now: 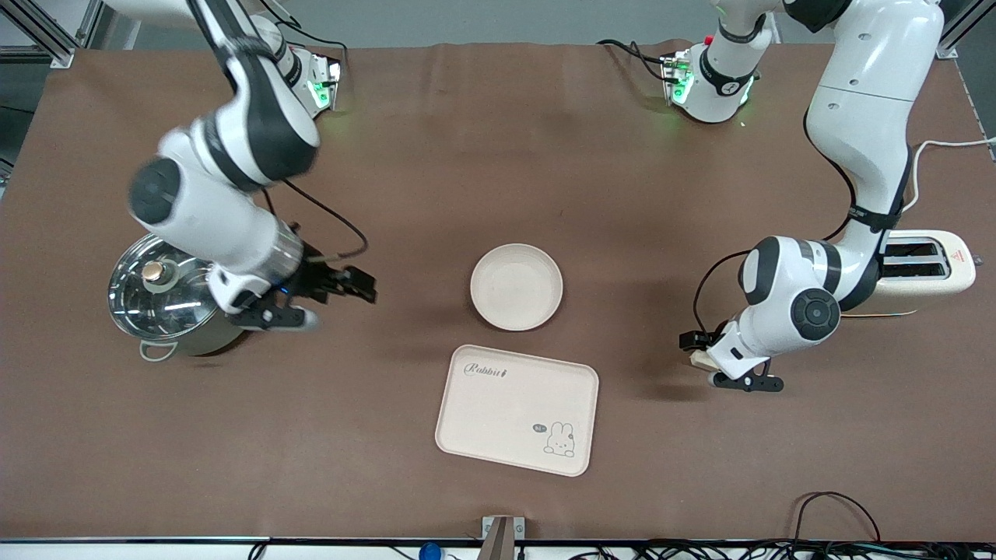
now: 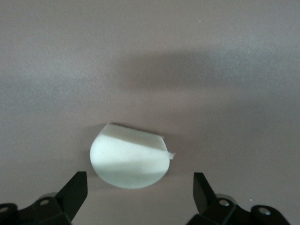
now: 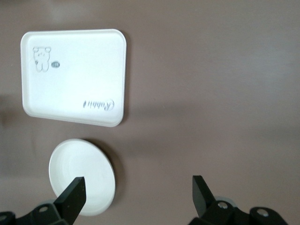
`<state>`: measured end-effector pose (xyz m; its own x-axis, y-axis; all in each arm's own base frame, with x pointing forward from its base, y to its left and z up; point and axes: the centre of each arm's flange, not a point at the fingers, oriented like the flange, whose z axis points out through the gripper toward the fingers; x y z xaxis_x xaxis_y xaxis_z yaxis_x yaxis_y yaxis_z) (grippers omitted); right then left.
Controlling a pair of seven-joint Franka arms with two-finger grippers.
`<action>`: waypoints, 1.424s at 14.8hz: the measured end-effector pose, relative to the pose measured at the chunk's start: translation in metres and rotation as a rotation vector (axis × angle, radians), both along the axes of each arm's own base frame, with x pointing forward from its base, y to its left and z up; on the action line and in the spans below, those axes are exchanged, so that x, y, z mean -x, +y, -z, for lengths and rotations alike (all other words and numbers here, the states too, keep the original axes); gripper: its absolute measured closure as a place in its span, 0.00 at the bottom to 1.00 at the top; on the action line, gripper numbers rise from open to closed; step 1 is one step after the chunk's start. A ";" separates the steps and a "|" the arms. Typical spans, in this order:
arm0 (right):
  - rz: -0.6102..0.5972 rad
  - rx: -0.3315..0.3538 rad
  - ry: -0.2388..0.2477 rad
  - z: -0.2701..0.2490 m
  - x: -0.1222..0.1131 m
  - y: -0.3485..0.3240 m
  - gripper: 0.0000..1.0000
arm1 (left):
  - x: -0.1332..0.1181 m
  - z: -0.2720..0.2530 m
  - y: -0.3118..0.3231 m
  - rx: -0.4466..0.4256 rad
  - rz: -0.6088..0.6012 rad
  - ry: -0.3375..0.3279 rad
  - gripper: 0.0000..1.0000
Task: Place bun in plate and plate on tray
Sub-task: 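Grasp the bun with the left gripper while the right gripper grips the plate, then carry the bun with the left gripper and drop it onto the plate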
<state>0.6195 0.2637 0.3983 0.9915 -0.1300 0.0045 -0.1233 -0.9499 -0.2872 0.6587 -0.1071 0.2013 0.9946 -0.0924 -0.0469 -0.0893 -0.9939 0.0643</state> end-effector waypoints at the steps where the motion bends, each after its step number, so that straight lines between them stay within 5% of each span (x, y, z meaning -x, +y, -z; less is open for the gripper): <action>1: 0.004 0.005 0.017 0.024 -0.003 0.022 0.00 | -0.002 -0.002 0.002 0.000 -0.003 -0.005 0.03; 3: -0.035 0.029 0.071 0.075 0.009 0.075 0.00 | -0.003 -0.003 0.002 0.003 -0.003 -0.025 0.21; 5: -0.074 0.052 0.102 0.117 0.031 0.117 0.00 | -0.001 0.003 0.002 0.008 -0.004 -0.052 0.25; 12: -0.150 0.072 0.091 0.161 0.087 0.173 0.00 | 0.000 0.001 -0.002 0.015 0.016 -0.083 0.86; 15: -0.145 0.073 0.052 0.185 0.105 0.177 0.00 | 0.002 -0.020 -0.034 0.047 -0.002 -0.080 0.88; 21: -0.088 0.081 0.023 0.215 0.121 0.165 0.02 | 0.045 -0.075 -0.195 0.162 -0.298 0.083 0.88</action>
